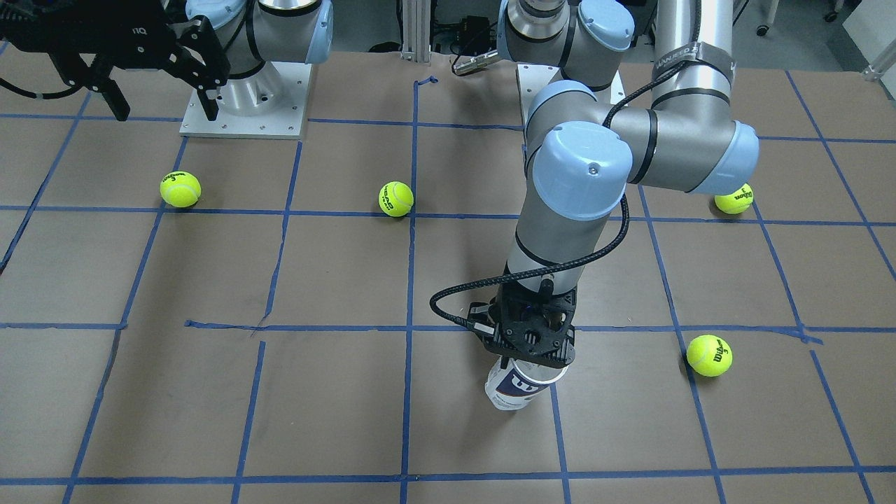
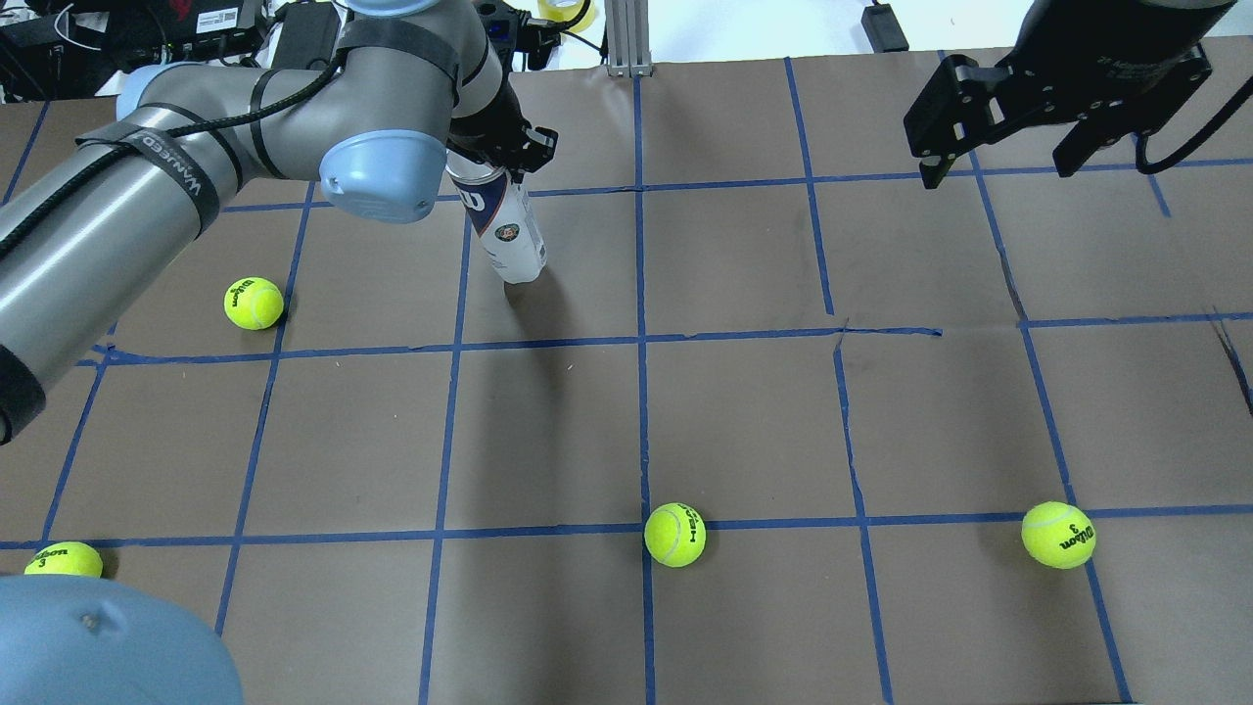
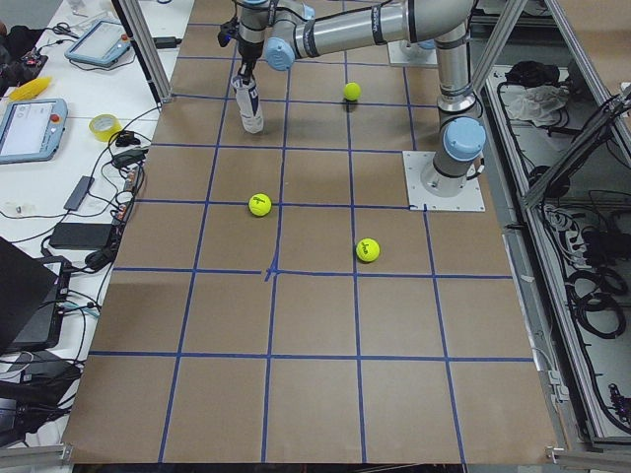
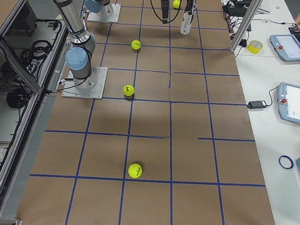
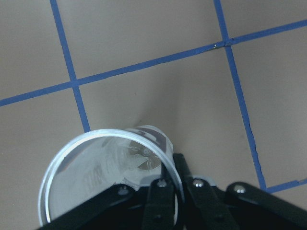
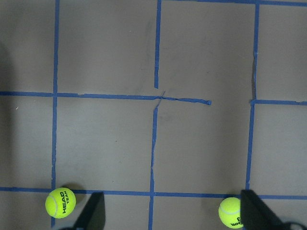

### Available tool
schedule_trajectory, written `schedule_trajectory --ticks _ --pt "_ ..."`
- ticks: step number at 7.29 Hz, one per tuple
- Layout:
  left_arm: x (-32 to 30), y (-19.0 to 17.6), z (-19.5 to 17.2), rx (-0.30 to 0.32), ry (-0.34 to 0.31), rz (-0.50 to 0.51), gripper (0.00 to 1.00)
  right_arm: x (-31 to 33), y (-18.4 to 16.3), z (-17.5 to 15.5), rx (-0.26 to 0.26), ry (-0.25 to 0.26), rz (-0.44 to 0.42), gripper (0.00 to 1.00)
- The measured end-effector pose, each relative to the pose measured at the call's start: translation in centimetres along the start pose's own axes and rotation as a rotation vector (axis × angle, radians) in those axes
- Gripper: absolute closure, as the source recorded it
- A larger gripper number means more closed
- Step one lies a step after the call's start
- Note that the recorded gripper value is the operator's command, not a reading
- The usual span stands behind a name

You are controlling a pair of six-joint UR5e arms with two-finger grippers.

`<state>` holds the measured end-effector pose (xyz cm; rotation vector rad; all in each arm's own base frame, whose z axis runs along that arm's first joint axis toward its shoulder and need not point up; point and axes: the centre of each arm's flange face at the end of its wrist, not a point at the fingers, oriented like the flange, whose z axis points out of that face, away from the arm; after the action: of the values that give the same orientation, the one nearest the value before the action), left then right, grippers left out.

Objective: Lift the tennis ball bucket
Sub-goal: 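Lower the upright can onto the table with the left gripper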

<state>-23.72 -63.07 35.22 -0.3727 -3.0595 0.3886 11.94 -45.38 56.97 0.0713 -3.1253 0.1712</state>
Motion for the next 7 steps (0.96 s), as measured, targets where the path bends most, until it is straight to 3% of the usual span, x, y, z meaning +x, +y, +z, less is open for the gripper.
schedule_trajectory --ticks 1,2,3,7 --pt "0.1 0.1 0.1 -0.002 0.001 0.001 0.81 0.0 0.0 0.0 -0.001 0.0 0.0 0.0" --pt "0.3 0.1 0.1 -0.006 0.004 0.001 0.12 0.0 0.0 0.0 -0.001 0.0 -0.001 0.0" --pt "0.5 0.2 0.2 -0.012 0.007 -0.003 0.0 0.0 0.0 0.1 -0.002 -0.001 -0.001 0.0" --pt "0.8 0.6 -1.5 -0.046 0.015 -0.048 0.0 0.0 0.0 0.1 -0.003 -0.001 -0.001 0.0"
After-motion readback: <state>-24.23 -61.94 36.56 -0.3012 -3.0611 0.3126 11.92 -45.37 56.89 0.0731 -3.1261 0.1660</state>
